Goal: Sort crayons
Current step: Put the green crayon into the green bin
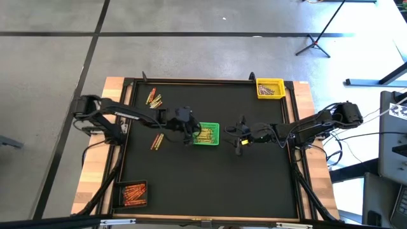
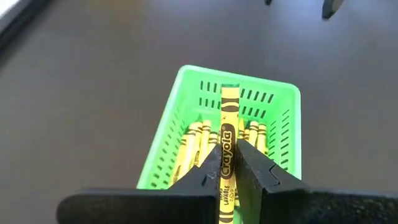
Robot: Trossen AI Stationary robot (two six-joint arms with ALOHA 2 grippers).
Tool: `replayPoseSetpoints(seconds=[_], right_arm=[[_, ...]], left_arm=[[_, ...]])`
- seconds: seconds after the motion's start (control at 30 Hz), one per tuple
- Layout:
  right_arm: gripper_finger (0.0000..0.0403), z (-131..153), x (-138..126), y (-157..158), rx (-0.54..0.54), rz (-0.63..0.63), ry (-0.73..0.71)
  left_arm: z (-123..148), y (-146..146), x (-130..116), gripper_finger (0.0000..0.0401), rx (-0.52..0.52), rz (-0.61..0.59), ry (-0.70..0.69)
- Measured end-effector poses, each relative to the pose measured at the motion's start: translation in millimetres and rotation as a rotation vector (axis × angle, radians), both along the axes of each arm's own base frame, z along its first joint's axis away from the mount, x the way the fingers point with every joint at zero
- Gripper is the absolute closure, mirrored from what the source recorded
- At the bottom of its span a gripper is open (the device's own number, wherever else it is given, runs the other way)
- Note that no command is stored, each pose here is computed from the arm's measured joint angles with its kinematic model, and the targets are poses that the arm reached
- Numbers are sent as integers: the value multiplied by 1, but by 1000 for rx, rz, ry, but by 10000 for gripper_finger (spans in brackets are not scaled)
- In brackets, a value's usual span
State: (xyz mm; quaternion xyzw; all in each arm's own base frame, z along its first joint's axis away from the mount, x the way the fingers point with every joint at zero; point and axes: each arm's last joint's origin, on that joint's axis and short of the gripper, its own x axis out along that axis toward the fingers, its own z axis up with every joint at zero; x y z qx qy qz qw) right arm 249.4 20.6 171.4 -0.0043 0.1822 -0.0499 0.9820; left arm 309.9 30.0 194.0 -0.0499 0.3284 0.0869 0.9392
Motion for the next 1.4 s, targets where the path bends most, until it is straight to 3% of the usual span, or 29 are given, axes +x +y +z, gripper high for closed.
replayPoseSetpoints(seconds=[0.3,0.47,0.73,0.87,1.0,1.2,1.4], right_arm=[[212,0,0,0,0,3,5],[212,0,0,0,0,3,5],[212,-1,0,0,-1,1,6],[212,-1,0,0,-2,-1,8],[212,-1,0,0,4,7,13],[212,-1,0,0,7,8,14],[212,-2,-1,0,8,9,25]], left_arm=[[-21,1,11,388,12,-14,24],[-22,1,12,349,19,-16,28],[13,-6,-6,290,-39,7,91],[30,-18,-27,291,-115,103,180],[31,-29,-51,292,-232,254,313],[9,-46,-76,293,-355,505,505],[-20,-49,-89,293,-423,621,549]])
